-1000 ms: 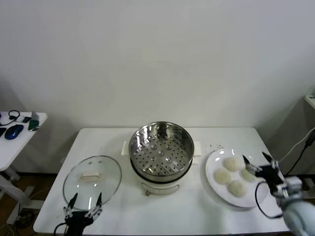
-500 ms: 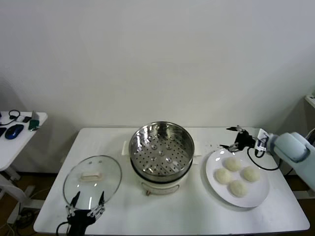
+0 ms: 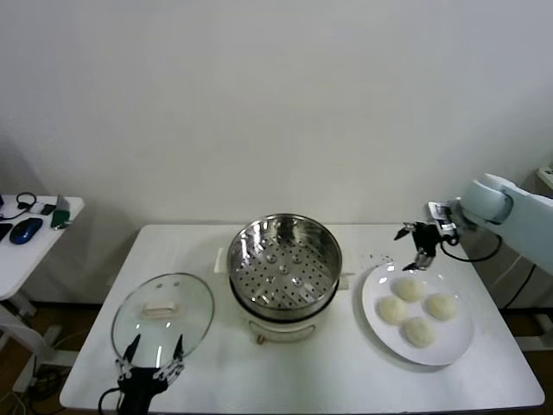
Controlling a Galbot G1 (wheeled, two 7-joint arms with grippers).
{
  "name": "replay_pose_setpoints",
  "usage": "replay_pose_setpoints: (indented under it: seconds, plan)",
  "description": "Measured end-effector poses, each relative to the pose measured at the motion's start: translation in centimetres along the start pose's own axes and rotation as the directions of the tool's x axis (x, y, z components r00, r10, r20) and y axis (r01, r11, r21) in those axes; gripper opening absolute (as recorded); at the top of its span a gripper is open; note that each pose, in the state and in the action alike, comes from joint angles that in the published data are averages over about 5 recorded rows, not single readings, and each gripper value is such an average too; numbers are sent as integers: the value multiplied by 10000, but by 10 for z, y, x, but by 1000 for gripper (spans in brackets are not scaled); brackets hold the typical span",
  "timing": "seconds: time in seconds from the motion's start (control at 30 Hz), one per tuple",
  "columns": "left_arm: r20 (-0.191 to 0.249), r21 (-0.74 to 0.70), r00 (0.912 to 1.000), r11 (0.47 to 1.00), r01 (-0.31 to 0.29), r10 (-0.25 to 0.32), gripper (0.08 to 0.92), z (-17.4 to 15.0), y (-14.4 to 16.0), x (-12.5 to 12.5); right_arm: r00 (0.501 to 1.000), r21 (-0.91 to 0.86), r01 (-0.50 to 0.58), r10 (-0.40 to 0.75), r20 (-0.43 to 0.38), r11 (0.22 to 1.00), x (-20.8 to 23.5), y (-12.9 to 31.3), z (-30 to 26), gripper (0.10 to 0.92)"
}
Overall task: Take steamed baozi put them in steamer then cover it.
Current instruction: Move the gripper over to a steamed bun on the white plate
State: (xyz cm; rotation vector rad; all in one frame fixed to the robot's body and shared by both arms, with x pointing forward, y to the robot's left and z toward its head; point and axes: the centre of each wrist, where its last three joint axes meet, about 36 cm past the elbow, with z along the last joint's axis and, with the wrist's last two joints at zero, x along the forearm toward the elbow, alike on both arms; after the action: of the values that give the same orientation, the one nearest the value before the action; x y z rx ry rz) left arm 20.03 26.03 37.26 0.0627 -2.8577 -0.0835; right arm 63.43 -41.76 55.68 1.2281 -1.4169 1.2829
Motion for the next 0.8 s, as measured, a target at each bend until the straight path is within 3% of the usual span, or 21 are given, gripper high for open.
replay_pose_setpoints:
  seconds: [0.3, 0.8]
  plan:
    - [-88, -41, 10000, 10000, -21, 20, 823, 6, -1, -2, 9945, -196, 631, -645, -829, 9978, -45, 10, 10, 823]
    - [-152, -187, 9999, 9998, 38, -41, 823, 11, -1, 0, 9957, -262, 300, -322, -867, 9992, -92, 3, 7, 823]
